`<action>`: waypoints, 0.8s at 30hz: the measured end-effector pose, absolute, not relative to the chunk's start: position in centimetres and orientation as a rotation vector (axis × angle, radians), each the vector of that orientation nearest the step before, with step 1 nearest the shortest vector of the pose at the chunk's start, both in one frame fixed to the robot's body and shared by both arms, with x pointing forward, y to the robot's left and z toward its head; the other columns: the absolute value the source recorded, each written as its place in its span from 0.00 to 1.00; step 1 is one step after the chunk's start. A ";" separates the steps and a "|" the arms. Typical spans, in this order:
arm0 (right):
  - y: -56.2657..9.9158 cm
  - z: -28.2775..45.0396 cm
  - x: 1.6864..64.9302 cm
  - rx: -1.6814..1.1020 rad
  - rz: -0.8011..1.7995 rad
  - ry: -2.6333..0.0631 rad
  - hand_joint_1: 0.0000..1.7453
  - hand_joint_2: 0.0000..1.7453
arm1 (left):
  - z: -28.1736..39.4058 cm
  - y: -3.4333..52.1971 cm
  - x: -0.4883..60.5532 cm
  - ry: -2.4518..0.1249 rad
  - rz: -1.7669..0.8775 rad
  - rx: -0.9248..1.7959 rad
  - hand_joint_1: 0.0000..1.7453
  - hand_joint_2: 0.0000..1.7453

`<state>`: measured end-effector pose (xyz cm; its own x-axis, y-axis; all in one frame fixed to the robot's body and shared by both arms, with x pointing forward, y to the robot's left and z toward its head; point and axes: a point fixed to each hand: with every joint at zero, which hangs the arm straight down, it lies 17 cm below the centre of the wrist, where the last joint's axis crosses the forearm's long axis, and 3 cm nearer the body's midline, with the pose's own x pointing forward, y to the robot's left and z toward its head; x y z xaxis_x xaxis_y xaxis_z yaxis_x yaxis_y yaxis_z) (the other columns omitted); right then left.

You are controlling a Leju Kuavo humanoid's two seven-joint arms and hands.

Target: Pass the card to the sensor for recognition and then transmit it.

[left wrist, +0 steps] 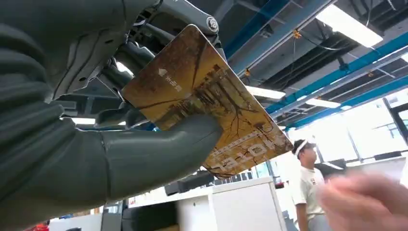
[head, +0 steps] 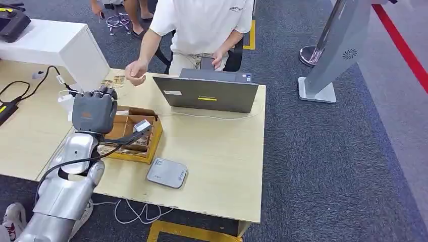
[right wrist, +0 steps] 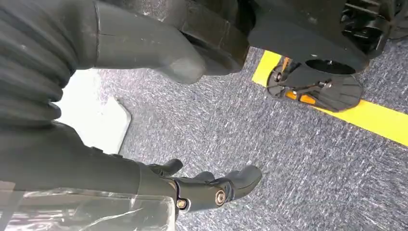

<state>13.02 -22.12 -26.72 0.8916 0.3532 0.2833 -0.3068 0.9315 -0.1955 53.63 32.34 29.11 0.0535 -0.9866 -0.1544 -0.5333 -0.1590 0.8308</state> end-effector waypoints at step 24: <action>-23.1 -26.9 11.0 -0.245 0.257 -0.292 0.00 1.00 | 21.1 17.7 44.4 -1.668 -1.193 1.408 1.00 1.00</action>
